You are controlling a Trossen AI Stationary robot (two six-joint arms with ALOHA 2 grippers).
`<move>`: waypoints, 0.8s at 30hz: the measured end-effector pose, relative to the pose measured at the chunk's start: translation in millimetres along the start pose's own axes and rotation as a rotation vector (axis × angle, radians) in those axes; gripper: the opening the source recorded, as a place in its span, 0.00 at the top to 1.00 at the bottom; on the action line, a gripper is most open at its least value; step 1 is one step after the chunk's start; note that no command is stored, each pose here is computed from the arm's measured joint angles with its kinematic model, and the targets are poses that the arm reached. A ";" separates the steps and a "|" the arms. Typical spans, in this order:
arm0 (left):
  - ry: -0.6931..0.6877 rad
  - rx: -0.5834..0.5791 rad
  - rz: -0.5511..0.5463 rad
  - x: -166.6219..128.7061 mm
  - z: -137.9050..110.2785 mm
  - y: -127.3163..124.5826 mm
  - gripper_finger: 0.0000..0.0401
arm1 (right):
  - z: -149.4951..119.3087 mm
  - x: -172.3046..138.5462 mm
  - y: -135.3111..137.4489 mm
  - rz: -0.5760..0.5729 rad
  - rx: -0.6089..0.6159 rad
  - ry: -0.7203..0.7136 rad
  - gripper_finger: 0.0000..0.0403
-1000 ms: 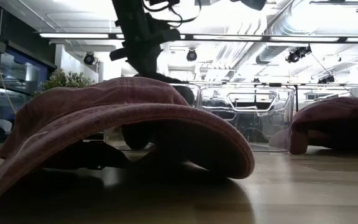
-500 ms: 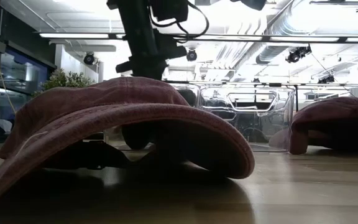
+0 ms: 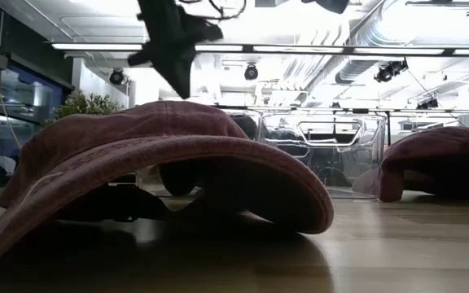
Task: Pick & Place hat
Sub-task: Put the black cap into the left transparent bin
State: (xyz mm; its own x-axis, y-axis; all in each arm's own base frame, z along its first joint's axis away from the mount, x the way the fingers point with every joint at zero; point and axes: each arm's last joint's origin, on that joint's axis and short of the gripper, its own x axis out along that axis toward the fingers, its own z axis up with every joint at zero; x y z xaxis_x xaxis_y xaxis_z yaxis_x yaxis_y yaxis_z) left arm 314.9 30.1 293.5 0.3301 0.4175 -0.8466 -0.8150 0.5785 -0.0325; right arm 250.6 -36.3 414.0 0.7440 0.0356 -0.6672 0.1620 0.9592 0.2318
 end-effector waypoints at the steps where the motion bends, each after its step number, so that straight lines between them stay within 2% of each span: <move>1: 0.015 -0.016 0.006 -1.4 -0.6 1.2 1.00 | 0.0 0.0 0.0 0.000 0.000 0.000 0.68; 5: 0.158 -0.032 0.078 2.9 -12.8 8.9 1.00 | 0.0 0.0 0.0 0.000 0.000 0.000 0.68; 8: 0.187 -0.081 0.034 2.7 -13.4 8.0 1.00 | 0.0 0.0 -0.2 -0.006 0.000 -0.001 0.68; 10: 0.226 -0.128 0.042 8.3 -14.8 10.6 1.00 | 0.0 0.0 -0.4 -0.014 0.000 -0.002 0.68; 13: 0.218 -0.189 0.090 11.2 -16.6 15.3 1.00 | -0.1 0.0 -0.5 -0.015 0.000 -0.001 0.68; 17: 0.226 -0.206 0.168 11.6 -21.3 20.9 1.00 | -0.1 0.0 -0.5 -0.015 0.000 -0.001 0.68; 24: 0.172 -0.239 0.093 13.6 -15.4 13.8 1.00 | 0.0 0.0 -0.4 -0.015 0.000 -0.002 0.68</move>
State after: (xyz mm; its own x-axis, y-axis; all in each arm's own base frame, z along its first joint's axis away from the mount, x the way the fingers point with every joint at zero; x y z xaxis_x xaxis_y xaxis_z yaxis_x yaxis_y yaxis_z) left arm 300.8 33.0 273.3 0.1801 0.3246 -0.9285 -0.9336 0.3538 -0.0574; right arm 250.5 -36.7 413.8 0.7426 0.0209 -0.6694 0.1731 0.9595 0.2220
